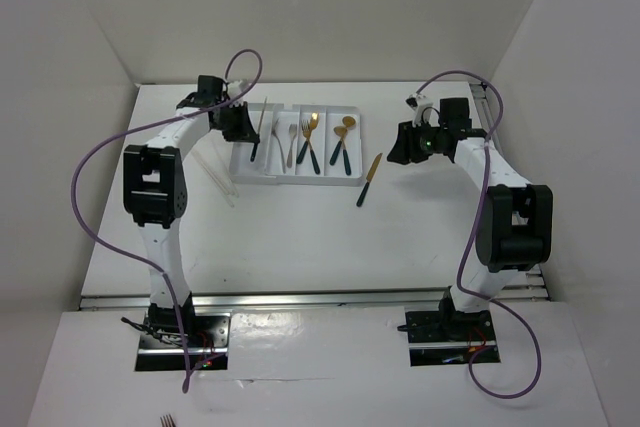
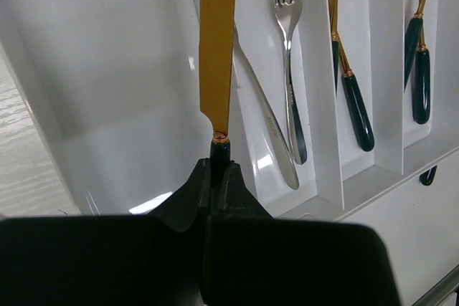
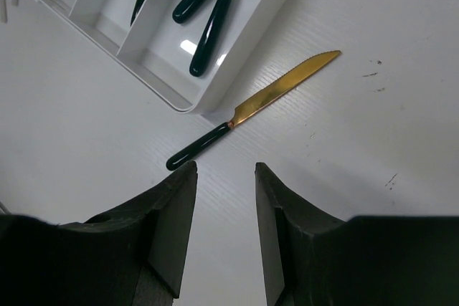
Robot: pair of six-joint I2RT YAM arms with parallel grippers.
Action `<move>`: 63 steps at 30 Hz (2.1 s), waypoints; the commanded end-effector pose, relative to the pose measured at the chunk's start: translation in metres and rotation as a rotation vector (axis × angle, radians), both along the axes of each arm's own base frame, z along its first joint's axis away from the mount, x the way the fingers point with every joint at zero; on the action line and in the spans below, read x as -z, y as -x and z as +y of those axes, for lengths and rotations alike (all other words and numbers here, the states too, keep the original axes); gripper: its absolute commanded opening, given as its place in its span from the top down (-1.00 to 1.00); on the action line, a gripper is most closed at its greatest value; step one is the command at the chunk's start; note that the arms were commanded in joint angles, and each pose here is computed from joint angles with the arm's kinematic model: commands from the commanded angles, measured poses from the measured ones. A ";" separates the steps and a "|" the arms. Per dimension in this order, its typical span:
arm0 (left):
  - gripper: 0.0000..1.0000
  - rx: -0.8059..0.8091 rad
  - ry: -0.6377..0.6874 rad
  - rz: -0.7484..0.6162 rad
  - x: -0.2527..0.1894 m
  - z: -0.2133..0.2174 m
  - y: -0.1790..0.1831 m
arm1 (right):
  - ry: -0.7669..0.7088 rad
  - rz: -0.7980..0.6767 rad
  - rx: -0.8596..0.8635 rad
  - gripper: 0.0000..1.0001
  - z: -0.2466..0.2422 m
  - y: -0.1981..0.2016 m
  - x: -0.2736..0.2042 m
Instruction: Sort the eating utensils into containers
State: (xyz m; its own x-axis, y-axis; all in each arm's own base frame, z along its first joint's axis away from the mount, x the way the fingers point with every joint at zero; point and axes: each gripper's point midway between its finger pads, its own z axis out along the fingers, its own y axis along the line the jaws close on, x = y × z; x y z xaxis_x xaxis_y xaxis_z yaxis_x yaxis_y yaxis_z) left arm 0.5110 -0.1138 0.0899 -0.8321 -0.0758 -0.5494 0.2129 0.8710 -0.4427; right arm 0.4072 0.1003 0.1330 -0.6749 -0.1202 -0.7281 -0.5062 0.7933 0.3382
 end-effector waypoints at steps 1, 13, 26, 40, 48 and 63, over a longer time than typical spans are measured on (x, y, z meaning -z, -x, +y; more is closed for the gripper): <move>1.00 0.042 0.053 -0.074 -0.027 -0.018 -0.010 | 0.011 -0.032 0.004 0.09 -0.004 0.005 -0.012; 1.00 0.082 0.140 -0.075 -0.053 -0.056 0.011 | -0.011 -0.008 0.014 0.09 -0.002 0.001 -0.007; 1.00 0.067 0.124 -0.086 -0.051 -0.052 0.016 | -0.023 -0.002 0.013 0.09 0.000 0.002 -0.008; 1.00 -0.113 0.025 -0.109 -0.044 0.003 0.008 | -0.023 -0.012 0.013 0.11 0.000 0.000 -0.009; -0.43 -0.136 -0.092 -0.108 -0.031 0.021 -0.007 | -0.011 -0.008 0.014 0.05 -0.002 0.002 -0.005; -0.08 0.301 -0.094 -0.298 -0.126 -0.143 0.124 | 0.068 -0.027 0.066 0.02 -0.016 0.021 0.003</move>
